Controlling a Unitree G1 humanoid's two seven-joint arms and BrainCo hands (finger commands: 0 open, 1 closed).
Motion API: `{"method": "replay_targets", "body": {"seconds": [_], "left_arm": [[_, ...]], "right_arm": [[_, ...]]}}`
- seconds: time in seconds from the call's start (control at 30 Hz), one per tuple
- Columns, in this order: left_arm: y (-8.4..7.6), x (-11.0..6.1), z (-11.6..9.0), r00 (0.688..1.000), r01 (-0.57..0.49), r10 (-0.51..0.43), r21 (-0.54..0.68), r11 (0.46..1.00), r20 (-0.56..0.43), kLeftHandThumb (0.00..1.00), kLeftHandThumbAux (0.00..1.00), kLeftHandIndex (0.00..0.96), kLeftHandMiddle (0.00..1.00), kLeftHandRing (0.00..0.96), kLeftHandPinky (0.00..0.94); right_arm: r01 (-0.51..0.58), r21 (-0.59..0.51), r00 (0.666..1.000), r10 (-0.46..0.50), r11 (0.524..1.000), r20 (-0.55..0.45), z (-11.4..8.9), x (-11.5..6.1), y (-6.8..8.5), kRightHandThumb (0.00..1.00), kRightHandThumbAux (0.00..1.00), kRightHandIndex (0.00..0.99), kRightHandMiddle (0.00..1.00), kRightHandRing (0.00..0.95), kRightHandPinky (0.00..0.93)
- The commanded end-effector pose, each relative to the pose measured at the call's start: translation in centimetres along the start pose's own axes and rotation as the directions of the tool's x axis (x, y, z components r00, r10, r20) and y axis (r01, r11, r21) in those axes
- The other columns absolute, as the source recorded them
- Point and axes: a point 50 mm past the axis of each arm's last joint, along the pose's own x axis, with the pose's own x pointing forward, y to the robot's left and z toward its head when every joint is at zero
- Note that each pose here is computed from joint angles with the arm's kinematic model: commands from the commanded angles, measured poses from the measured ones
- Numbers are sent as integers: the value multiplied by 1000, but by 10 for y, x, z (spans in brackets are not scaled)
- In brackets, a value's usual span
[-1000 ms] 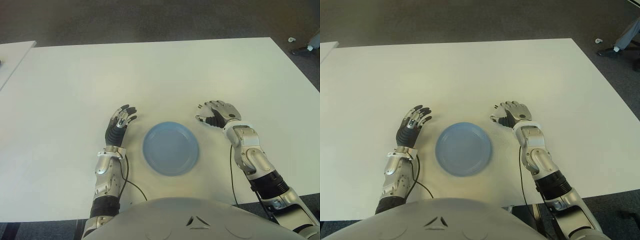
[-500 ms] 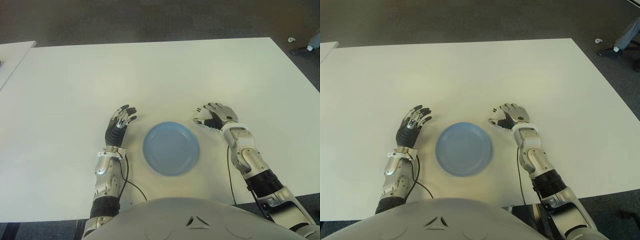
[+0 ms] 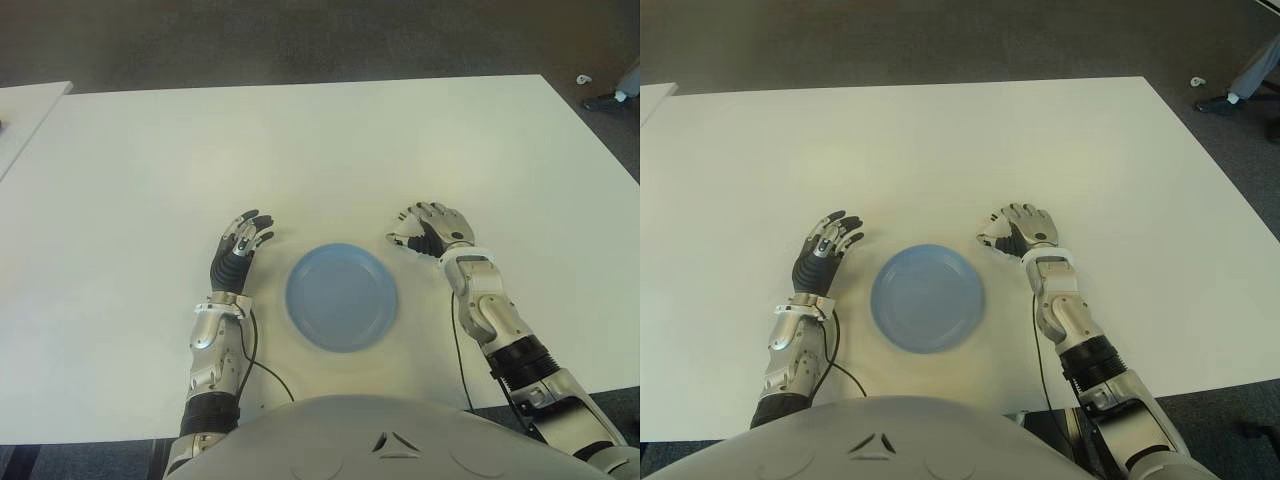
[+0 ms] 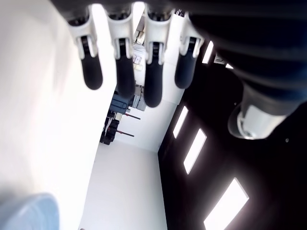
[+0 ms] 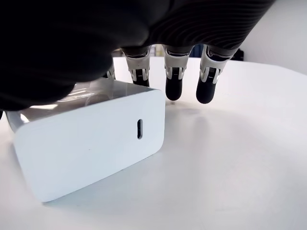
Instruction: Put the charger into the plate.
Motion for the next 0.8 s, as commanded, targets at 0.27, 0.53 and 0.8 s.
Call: {"method": "replay_targets", "body": {"seconds": [0.27,0.53,0.8], "left_arm": [[5,-9,-9,999,4,-3,15,1000,-53,0,489,268,323,284,263],[6,-9,-8,999,-6,7,21,1000,-50,0,477,283,333,293,279],[6,-9,-7,999,4,-4,16,1000,-43,0,484,288,334,291,270]], "right_arm": [[7,-8,1000,-7,1000,-1,0,3,2,290,101,0,0,0,0],[8,-7,1000,-8,1000,-1,-2,3,2,294,97,0,0,0,0],[1,-2,1000,-1,1000,1,-4,2,4,293,96,0,0,0,0]]}}
